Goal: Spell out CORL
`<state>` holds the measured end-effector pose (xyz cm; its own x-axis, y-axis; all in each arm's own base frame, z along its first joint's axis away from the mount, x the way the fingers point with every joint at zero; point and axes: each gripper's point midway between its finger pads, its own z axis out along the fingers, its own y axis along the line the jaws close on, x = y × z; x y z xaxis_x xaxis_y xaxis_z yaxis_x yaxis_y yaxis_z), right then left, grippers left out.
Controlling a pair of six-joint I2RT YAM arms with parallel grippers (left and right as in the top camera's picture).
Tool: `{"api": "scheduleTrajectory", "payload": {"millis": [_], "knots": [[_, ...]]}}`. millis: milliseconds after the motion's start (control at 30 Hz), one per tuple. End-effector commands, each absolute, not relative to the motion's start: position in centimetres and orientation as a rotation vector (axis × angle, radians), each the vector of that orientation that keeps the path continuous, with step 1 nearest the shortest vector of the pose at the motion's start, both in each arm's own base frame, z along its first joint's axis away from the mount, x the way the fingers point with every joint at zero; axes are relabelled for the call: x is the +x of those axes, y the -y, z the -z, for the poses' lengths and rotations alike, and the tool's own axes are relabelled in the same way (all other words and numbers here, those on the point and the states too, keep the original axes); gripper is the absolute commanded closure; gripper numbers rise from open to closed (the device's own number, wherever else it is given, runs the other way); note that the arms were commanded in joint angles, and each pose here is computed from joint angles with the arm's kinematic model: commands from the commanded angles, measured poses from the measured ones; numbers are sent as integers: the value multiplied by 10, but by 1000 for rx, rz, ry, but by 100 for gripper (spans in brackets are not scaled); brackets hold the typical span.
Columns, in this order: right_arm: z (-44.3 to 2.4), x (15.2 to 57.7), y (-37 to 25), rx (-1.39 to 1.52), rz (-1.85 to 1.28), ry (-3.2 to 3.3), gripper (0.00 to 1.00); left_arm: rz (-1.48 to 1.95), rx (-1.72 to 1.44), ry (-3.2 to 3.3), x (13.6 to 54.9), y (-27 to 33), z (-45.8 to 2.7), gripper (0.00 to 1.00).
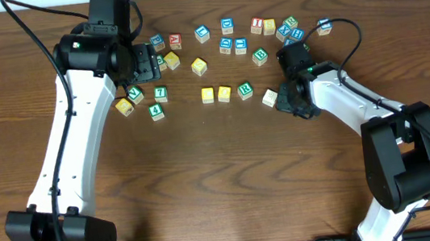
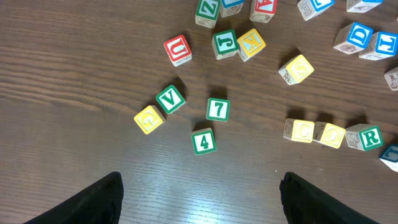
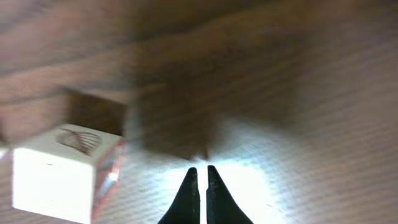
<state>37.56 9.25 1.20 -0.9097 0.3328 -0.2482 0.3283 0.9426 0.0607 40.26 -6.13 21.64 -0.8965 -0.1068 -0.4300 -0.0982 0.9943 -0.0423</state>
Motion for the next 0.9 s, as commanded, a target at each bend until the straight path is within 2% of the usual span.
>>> {"api": "scheduleTrajectory", "payload": {"millis": [0,167,533,867], "knots": [[-13,384,-109,411,-159,-2841,99,11,-140,-2701,401,60,-212,20],[-20,397,-130,324,-322,-2802,99,11,-140,-2705,401,59,-212,20],[-62,407,-132,288,-392,-2698,99,10,-140,-2705,401,59,-212,20],[-39,403,-138,280,-402,-2757,99,10,-140,-2704,401,59,-212,20]]}}
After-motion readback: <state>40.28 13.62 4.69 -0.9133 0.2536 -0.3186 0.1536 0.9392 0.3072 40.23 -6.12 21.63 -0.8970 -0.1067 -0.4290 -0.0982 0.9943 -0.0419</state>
